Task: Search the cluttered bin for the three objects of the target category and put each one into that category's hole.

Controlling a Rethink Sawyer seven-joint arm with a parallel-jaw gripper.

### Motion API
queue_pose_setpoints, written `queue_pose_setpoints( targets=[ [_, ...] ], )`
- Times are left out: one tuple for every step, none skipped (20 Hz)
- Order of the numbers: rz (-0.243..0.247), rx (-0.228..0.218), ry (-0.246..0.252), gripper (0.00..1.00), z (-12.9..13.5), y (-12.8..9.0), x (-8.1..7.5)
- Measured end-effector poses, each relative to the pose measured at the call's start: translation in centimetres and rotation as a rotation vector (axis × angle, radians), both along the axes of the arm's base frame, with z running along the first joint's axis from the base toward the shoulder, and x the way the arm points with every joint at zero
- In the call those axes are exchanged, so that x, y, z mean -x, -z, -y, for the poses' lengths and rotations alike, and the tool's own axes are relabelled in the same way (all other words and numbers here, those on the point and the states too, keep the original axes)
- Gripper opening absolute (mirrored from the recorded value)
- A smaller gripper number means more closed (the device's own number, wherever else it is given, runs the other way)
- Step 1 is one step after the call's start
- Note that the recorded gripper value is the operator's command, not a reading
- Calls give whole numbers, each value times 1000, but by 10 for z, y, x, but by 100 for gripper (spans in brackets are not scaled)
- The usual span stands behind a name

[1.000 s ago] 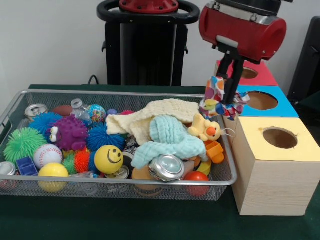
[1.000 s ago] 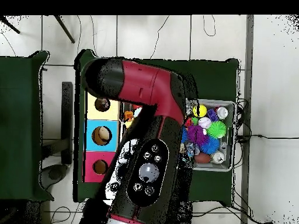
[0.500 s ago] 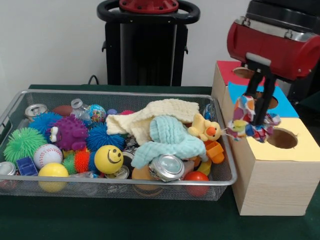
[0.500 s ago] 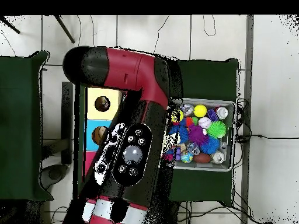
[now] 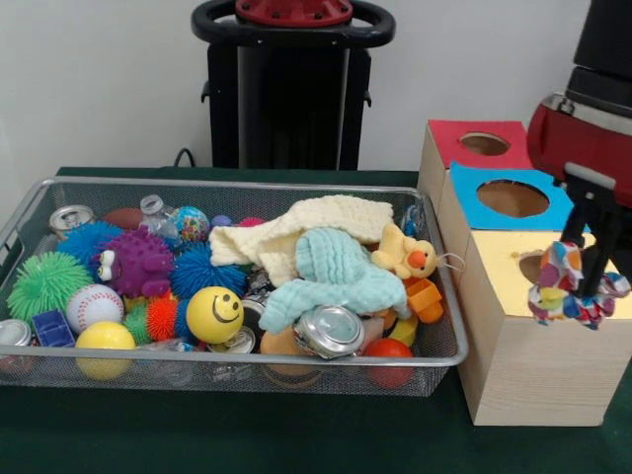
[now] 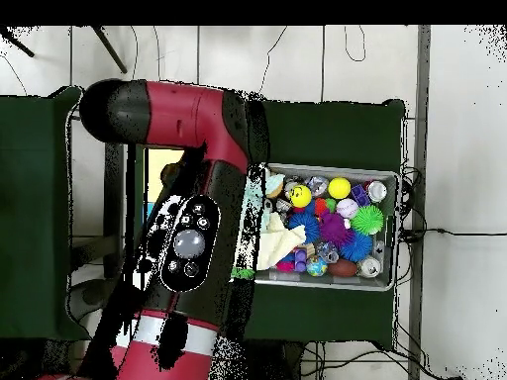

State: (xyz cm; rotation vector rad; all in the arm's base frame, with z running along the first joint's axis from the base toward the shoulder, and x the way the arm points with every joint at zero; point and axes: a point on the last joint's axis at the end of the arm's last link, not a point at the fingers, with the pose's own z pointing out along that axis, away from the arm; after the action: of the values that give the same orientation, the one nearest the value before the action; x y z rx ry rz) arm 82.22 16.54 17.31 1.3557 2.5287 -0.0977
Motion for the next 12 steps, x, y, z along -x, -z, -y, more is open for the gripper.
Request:
queue_pose_setpoints(
  targets=[
    [-1, -2, 1, 0, -4, 1, 1],
    [-2, -4, 1, 0, -7, 2, 2],
    [-3, -6, -5, 0, -18, 3, 5],
    [-4, -6, -10, 0, -24, 4, 7],
    [-5, -6, -14, 0, -27, 4, 8],
    [-6, -6, -17, 0, -30, 4, 9],
    [-7, -6, -21, 0, -34, 4, 11],
    [-12, -7, -30, 0, -44, 4, 16],
    [-14, -7, -32, 0, -46, 4, 18],
    [-17, -8, -33, 0, -48, 4, 20],
    [-21, -8, -35, 0, -52, 4, 24],
    [-26, -9, -36, 0, -55, 5, 27]
  ],
)
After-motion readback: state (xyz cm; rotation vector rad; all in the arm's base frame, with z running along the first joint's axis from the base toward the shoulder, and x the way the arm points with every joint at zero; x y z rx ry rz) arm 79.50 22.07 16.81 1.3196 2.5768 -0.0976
